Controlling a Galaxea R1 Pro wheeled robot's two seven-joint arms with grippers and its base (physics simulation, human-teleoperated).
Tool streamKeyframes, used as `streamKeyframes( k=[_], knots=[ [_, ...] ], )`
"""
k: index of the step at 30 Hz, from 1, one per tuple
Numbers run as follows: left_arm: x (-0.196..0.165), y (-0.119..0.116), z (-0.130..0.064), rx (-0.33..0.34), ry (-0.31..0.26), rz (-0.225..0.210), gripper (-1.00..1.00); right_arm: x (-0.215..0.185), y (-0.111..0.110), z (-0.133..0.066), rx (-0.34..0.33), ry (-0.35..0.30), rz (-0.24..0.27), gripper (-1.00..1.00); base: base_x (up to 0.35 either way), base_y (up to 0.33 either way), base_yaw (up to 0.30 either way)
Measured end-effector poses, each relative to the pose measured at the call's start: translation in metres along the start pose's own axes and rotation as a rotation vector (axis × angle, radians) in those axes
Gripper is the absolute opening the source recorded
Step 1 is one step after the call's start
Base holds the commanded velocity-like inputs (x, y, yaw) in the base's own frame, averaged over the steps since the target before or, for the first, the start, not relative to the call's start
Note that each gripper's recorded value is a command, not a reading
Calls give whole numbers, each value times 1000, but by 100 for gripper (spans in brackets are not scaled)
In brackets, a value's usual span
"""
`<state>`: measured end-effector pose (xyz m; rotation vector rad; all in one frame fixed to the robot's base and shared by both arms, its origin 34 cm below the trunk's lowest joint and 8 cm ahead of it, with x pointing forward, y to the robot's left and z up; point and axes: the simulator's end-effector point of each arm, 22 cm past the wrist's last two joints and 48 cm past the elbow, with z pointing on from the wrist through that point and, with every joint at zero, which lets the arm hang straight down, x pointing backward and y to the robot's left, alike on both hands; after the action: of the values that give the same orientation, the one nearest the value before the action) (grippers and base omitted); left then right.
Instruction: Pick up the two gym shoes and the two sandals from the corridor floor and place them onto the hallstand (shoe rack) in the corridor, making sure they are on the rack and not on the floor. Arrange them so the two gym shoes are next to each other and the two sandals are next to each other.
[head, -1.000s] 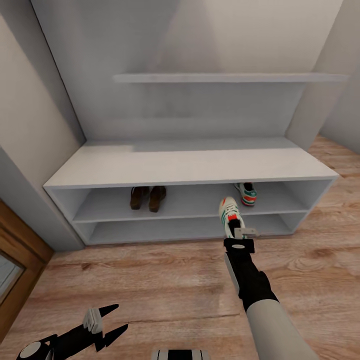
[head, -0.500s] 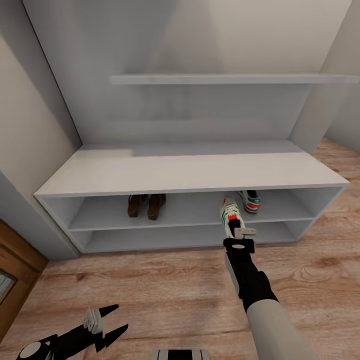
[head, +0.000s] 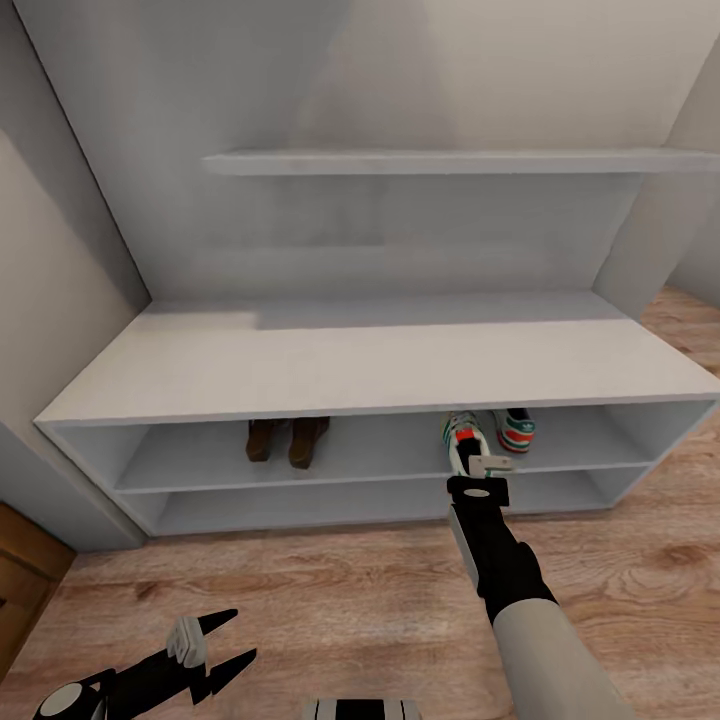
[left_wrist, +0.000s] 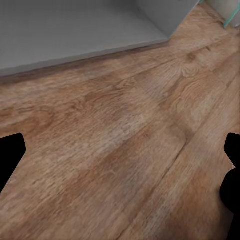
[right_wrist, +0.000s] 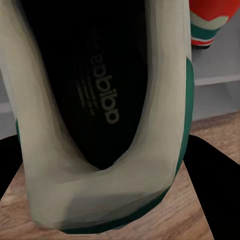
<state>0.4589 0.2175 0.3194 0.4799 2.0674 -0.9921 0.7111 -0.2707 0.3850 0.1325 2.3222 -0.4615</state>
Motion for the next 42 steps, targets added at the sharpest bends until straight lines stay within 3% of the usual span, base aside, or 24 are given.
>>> streamKeyframes(
  k=[13,42],
  knots=[
    [1,-1,1,3,4,1,100,0,0,0,0,0,0,-100,126,-58,0],
    [0,1,-1,-1,0,1,100,1,-1,1,1,3,0,-100,26,-10,0]
  ],
)
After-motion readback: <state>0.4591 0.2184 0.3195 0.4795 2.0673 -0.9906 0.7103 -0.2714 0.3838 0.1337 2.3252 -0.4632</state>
